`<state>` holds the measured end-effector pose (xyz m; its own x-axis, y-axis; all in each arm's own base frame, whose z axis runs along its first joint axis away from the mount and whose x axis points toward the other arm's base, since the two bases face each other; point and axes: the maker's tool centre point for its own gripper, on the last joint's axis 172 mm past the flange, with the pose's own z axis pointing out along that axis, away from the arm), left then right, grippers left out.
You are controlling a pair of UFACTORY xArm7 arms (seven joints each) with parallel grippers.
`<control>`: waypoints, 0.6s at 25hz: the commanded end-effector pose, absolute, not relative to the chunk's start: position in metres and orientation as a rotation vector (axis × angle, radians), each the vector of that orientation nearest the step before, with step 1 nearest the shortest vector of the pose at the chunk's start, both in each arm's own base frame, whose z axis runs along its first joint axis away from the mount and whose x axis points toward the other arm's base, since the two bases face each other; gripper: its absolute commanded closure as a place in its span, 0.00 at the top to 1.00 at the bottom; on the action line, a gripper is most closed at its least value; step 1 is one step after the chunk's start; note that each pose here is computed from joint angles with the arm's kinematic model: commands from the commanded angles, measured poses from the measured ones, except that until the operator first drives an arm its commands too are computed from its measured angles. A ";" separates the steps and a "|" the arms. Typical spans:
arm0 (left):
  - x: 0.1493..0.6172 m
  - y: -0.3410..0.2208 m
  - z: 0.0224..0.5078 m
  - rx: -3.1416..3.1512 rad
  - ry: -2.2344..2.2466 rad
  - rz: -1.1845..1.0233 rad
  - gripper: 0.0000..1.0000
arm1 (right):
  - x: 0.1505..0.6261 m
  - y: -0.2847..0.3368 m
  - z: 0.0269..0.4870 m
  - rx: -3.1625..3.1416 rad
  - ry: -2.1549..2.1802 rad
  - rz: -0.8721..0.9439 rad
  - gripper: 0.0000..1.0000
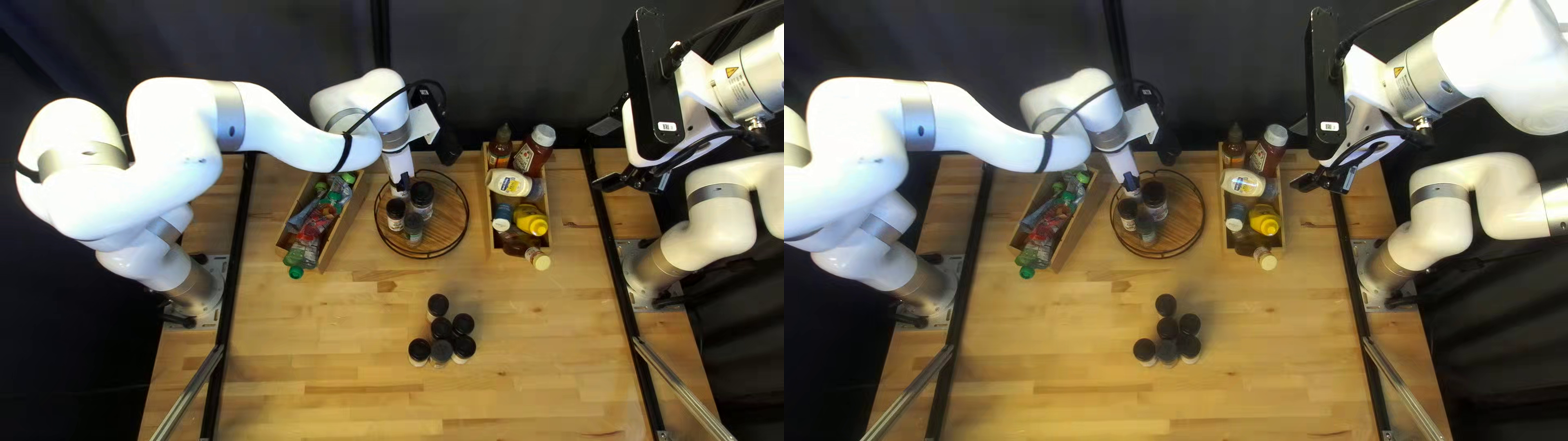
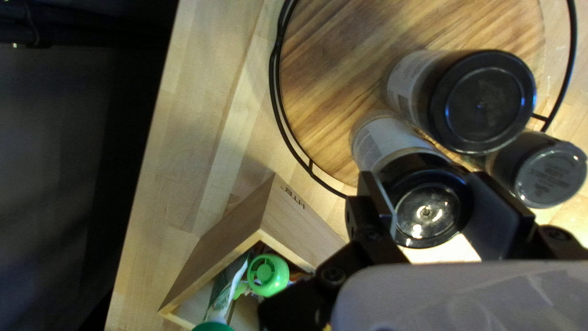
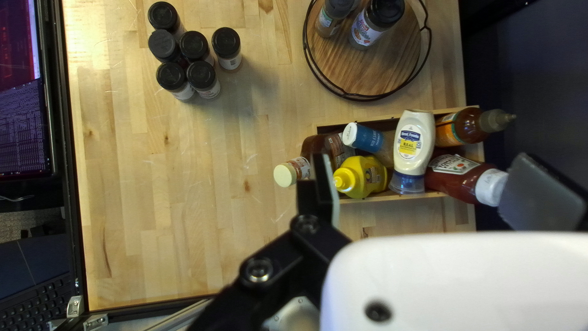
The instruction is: Separate condiments, baby food and spices and place it in 3 different racks/containers
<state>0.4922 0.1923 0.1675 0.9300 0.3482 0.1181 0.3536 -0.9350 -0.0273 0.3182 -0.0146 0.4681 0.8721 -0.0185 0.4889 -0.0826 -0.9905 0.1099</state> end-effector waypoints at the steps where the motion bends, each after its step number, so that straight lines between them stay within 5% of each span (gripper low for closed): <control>1: 0.492 0.192 0.162 -3.041 -0.560 -0.167 0.14 | 0.318 -0.015 0.468 2.916 -0.079 0.760 1.00; 15: 0.488 0.190 0.149 -3.041 -0.576 -0.139 0.30 | 0.318 -0.015 0.468 2.916 -0.079 0.760 1.00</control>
<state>0.4883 0.1903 0.1495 0.9267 0.3629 0.0979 0.3669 -0.9299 -0.0263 0.3182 -0.0146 0.4681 0.8721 -0.0185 0.4889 -0.0826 -0.9905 0.1099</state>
